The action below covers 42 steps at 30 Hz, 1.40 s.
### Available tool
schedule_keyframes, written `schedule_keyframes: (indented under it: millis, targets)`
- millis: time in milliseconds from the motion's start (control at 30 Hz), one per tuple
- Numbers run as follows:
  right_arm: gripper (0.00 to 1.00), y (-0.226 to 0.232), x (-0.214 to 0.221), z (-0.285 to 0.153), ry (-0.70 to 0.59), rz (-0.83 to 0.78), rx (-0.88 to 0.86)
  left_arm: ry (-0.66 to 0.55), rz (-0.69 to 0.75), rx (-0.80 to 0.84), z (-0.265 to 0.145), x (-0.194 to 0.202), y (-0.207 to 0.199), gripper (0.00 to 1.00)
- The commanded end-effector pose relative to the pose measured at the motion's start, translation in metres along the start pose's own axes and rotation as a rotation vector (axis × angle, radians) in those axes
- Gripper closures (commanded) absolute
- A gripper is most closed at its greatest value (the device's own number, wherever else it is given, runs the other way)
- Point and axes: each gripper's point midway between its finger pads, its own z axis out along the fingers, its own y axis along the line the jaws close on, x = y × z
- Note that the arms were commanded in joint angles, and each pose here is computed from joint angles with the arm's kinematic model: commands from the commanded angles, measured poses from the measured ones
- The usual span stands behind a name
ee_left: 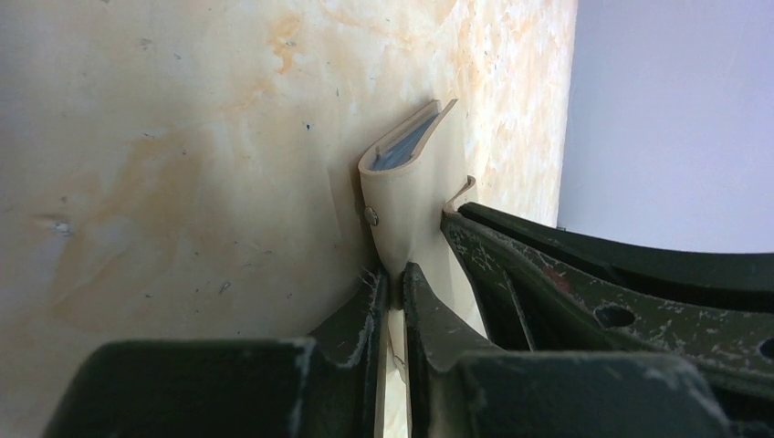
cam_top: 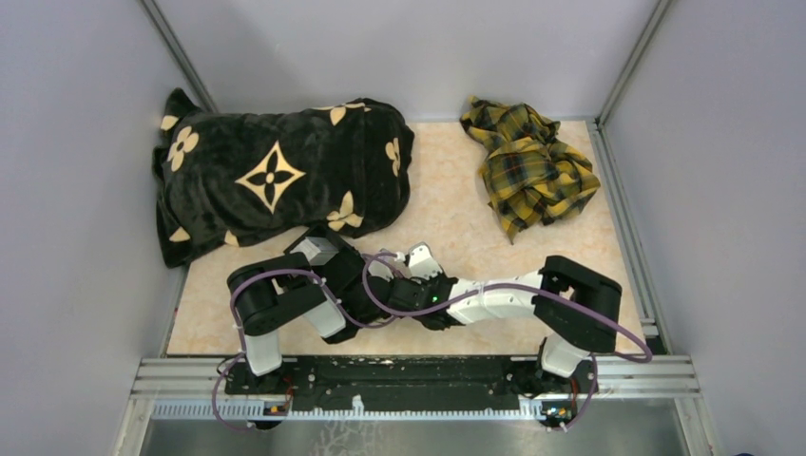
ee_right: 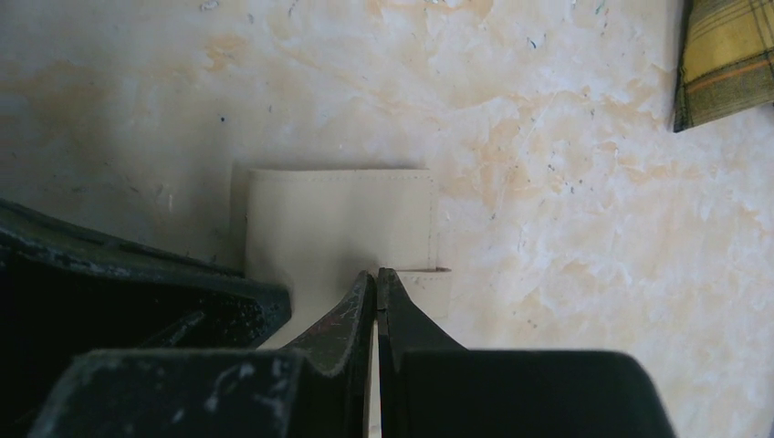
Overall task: Put the credit cards into the card holder
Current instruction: Close the card holder at the center of the board.
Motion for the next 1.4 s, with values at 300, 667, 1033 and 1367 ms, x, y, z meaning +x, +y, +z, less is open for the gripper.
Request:
schedule_keyframes:
  millis: [300,667,1033,1367]
  targets:
    - [0.99,0.078,0.069,0.006,0.268,0.238,-0.324,0.126,0.101,-0.223,-0.014,0.033,0.067,0.87]
    - [0.63,0.054,0.037,-0.008,0.156,0.272,-0.289,0.121,0.107,-0.22,-0.013,0.032,0.061,0.84]
    - [0.58,0.035,-0.01,-0.038,-0.017,0.344,-0.322,0.089,0.138,-0.226,-0.012,0.022,0.048,0.79]
    - [0.59,0.002,-0.035,-0.057,-0.125,0.419,-0.286,0.026,0.242,-0.213,-0.002,-0.002,0.008,0.6]
